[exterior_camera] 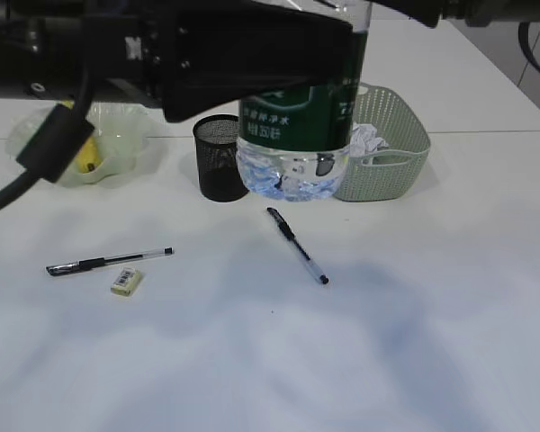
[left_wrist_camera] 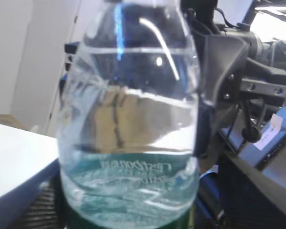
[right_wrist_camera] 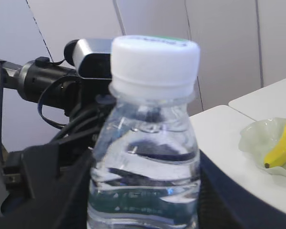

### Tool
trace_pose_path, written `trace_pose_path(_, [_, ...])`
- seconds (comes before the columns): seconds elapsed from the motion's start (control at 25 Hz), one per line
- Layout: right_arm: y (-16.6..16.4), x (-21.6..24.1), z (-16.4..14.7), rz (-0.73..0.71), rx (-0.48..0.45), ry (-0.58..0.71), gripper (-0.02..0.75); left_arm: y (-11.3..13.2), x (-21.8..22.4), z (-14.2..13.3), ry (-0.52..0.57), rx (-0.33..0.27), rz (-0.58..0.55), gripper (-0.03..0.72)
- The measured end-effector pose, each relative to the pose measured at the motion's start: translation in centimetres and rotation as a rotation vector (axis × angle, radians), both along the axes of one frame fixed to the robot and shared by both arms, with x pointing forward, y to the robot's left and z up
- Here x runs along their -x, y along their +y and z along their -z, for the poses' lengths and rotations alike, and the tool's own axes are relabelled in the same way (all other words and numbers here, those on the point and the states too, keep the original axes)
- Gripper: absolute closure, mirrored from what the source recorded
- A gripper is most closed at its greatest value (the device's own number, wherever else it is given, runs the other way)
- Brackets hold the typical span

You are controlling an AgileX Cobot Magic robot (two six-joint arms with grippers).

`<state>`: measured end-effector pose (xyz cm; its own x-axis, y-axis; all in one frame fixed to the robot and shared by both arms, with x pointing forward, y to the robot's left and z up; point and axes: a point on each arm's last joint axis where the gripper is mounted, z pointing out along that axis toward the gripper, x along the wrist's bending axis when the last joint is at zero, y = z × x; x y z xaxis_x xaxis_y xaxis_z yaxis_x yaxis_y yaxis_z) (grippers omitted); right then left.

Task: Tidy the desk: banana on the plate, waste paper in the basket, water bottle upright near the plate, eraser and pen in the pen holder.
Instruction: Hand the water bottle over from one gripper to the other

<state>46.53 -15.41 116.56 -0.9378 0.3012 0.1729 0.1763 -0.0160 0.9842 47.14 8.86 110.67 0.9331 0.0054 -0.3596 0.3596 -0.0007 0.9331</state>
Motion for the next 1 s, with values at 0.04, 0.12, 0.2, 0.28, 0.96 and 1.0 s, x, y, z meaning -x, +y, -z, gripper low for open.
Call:
trace_pose_path(0.04, [0.0, 0.0, 0.0, -0.002, 0.000, 0.000, 0.342, -0.2, 0.0, 0.1, 0.006, -0.001, 0.006, 0.017])
trace_pose_path(0.12, [0.0, 0.0, 0.0, 0.000, 0.000, 0.000, 0.342, -0.4, -0.2, 0.5, 0.021, -0.007, 0.009, 0.018])
trace_pose_path(0.2, [0.0, 0.0, 0.0, 0.004, 0.001, 0.000, 0.342, -0.4, -0.2, 0.6, 0.023, -0.008, 0.009, 0.019])
trace_pose_path(0.28, [0.0, 0.0, 0.0, 0.004, 0.001, 0.000, 0.342, -0.4, -0.3, 0.6, 0.025, -0.009, 0.009, 0.020])
trace_pose_path(0.96, [0.0, 0.0, 0.0, 0.006, 0.002, -0.002, 0.342, -1.9, -0.8, 0.4, 0.010, -0.012, 0.020, 0.041])
trace_pose_path(1.0, [0.0, 0.0, 0.0, 0.006, 0.002, -0.002, 0.342, -2.0, -0.9, 0.2, 0.005, -0.012, 0.015, 0.043])
